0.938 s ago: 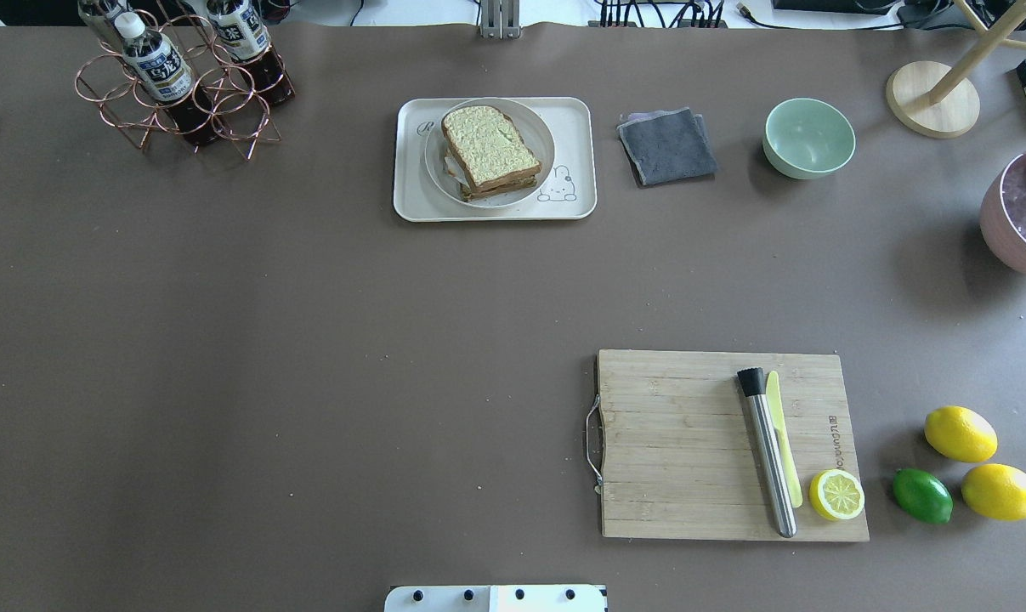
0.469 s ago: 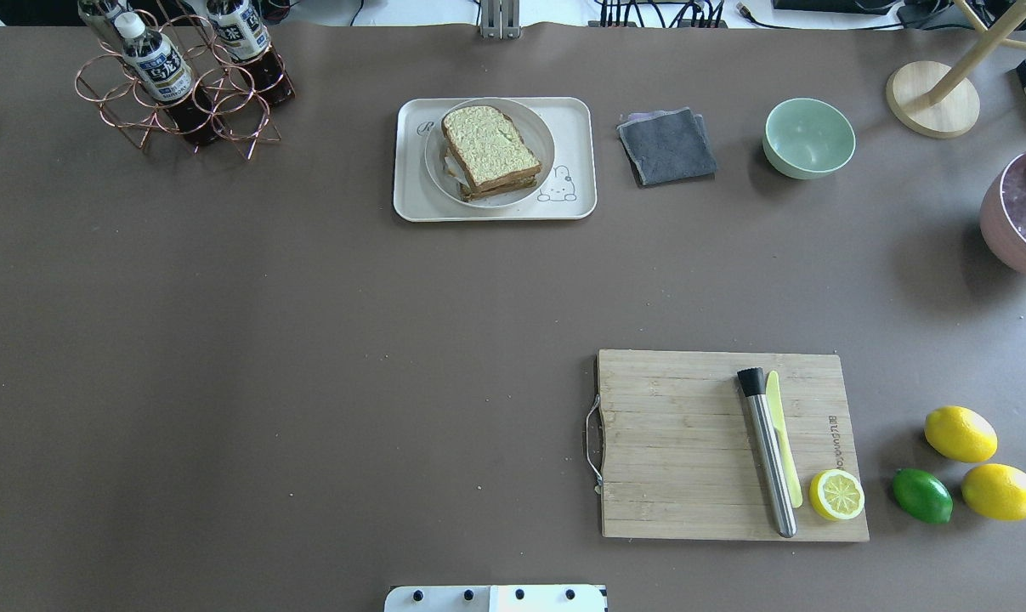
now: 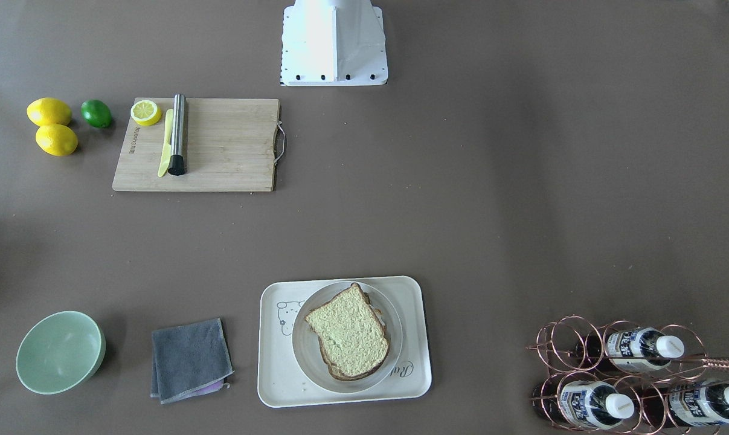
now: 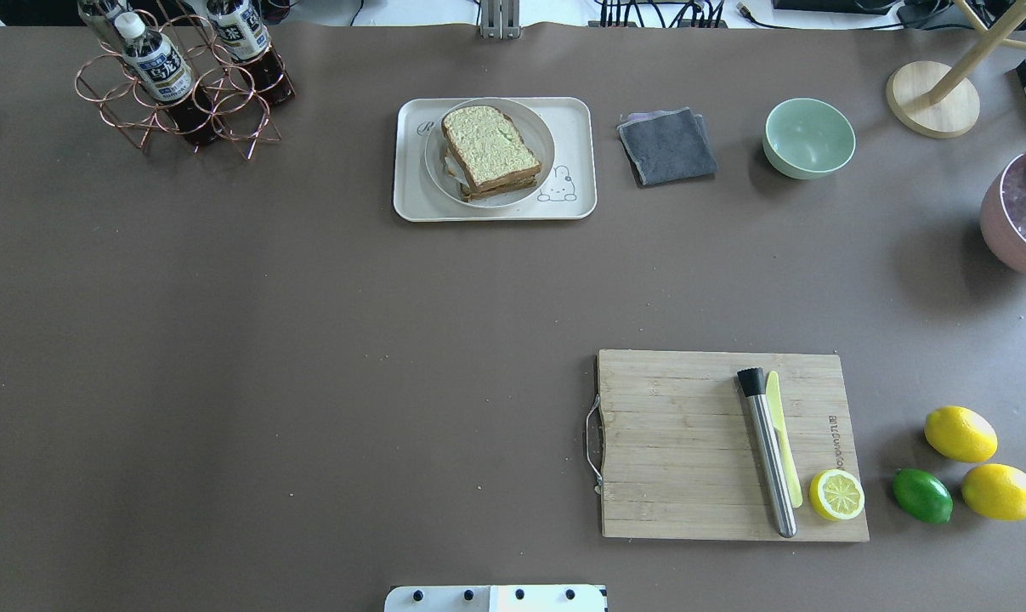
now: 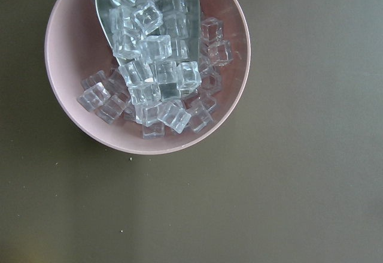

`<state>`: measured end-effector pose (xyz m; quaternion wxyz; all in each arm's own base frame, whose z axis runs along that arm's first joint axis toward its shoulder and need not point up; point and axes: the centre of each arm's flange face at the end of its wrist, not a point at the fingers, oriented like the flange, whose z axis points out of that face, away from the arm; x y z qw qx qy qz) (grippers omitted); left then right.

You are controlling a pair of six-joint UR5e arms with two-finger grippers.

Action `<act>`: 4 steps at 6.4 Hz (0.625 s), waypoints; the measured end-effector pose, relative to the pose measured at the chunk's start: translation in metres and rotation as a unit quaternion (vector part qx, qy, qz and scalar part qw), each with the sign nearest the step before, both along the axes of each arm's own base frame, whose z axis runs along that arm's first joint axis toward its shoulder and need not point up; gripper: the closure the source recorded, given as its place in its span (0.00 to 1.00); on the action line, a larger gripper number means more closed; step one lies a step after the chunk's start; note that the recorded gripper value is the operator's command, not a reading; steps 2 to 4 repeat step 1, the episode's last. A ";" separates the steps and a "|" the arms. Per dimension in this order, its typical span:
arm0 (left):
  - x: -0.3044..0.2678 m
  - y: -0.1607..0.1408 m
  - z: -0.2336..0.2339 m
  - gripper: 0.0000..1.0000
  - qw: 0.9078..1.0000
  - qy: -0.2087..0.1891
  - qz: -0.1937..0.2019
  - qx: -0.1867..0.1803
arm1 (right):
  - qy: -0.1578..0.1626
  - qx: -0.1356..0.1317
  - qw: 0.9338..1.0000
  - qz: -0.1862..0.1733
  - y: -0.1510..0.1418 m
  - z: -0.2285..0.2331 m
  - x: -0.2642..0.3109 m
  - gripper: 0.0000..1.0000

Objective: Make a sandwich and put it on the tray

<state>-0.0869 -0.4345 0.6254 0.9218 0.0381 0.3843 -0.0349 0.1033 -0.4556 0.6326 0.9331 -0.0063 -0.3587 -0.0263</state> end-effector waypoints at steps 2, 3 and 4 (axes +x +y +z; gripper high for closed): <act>0.000 0.000 0.000 0.02 1.000 0.000 0.000 0.000 | 0.000 0.001 1.000 0.000 -0.001 -0.001 0.000 0.01; 0.000 0.000 0.000 0.02 1.000 0.000 0.000 0.000 | 0.000 0.001 1.000 0.000 -0.001 -0.001 0.000 0.01; 0.000 0.000 0.000 0.02 1.000 0.000 0.000 0.000 | 0.000 0.001 1.000 0.000 -0.001 -0.001 0.000 0.01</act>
